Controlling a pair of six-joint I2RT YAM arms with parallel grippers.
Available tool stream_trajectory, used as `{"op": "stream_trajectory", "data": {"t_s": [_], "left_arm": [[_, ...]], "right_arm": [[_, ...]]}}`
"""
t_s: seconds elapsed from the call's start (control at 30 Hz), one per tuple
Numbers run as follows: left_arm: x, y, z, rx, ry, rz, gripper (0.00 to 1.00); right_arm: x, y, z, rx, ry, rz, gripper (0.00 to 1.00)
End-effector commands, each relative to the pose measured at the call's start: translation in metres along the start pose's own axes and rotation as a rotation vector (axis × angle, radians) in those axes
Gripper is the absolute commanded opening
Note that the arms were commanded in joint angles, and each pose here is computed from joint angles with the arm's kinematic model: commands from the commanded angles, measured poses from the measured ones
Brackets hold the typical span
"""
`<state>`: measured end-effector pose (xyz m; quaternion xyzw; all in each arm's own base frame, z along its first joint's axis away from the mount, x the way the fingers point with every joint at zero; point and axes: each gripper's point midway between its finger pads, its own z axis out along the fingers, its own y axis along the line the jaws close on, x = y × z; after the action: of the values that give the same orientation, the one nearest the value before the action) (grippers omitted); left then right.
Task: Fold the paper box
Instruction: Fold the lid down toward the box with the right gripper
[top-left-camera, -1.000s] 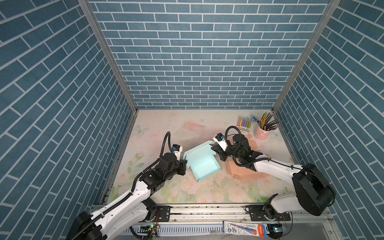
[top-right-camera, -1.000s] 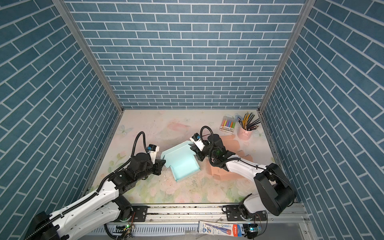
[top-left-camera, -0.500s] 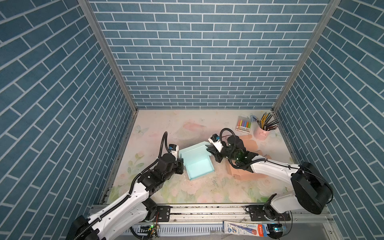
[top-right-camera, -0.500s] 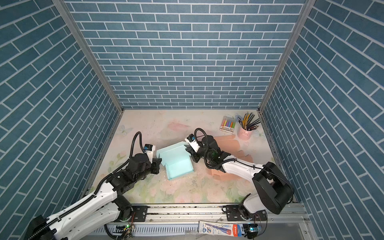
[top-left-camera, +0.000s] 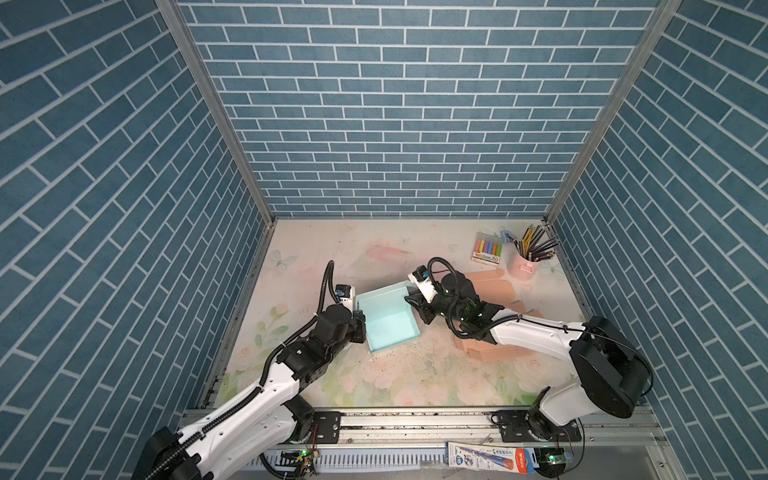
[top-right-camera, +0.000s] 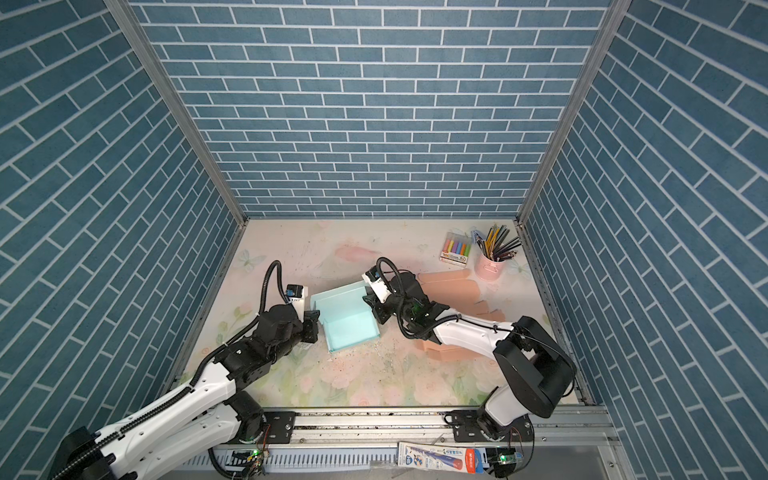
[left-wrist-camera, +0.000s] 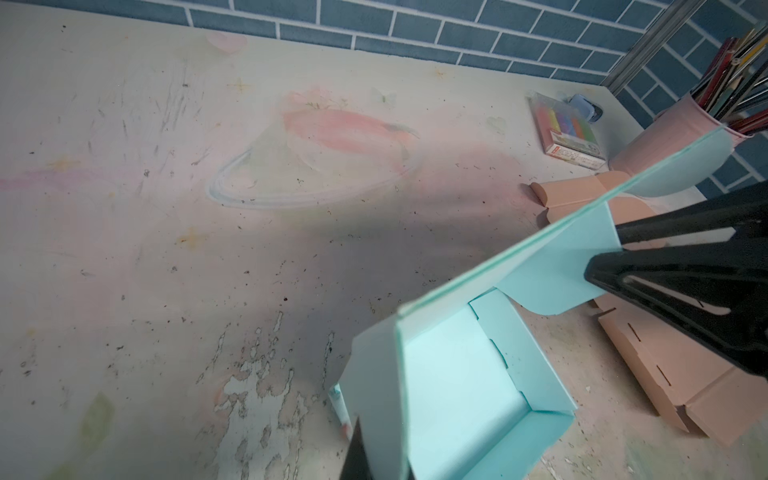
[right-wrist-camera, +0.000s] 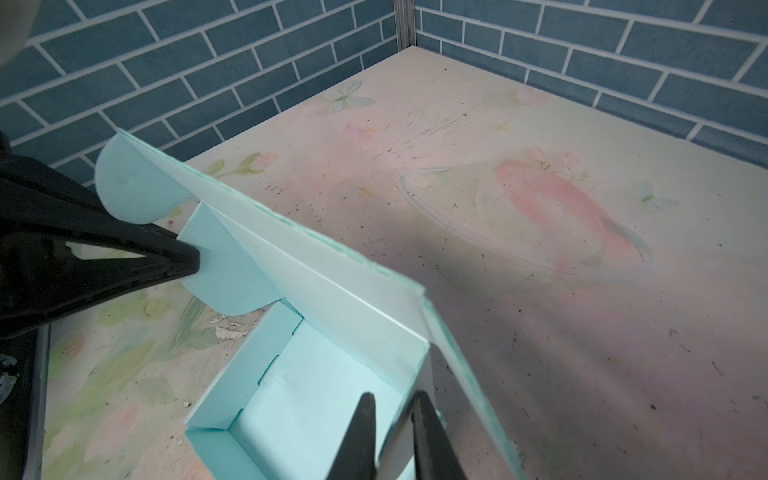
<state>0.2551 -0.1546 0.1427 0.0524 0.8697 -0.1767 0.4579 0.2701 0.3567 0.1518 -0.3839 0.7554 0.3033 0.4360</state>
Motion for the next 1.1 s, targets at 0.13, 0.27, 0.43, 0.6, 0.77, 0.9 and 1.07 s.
{"op": "stream_trajectory", "data": {"t_s": [0.13, 0.27, 0.43, 0.6, 0.77, 0.9, 1.07], "left_arm": [[-0.03, -0.011, 0.002, 0.033, -0.13, 0.039, 0.02], [-0.028, -0.009, 0.008, 0.023, -0.14, 0.047, 0.02], [-0.017, -0.004, 0.012, 0.02, -0.147, 0.053, 0.02], [-0.002, 0.002, 0.014, 0.018, -0.131, 0.048, 0.02], [0.012, 0.007, 0.012, 0.025, -0.122, 0.038, 0.03], [0.014, 0.008, 0.01, 0.027, -0.123, 0.034, 0.03], [0.022, 0.011, 0.014, 0.007, -0.082, 0.001, 0.03]], "right_arm": [[-0.008, 0.021, 0.011, -0.045, -0.002, -0.012, 0.2], [-0.005, 0.022, 0.014, -0.047, 0.011, -0.015, 0.2], [-0.002, 0.026, 0.015, -0.04, 0.022, -0.028, 0.2], [0.002, 0.028, 0.015, -0.034, 0.034, -0.034, 0.2], [0.005, 0.032, 0.016, -0.031, 0.046, -0.053, 0.2], [0.012, 0.034, 0.017, -0.026, 0.067, -0.06, 0.2], [0.018, 0.036, 0.016, -0.017, 0.081, -0.063, 0.2]]}}
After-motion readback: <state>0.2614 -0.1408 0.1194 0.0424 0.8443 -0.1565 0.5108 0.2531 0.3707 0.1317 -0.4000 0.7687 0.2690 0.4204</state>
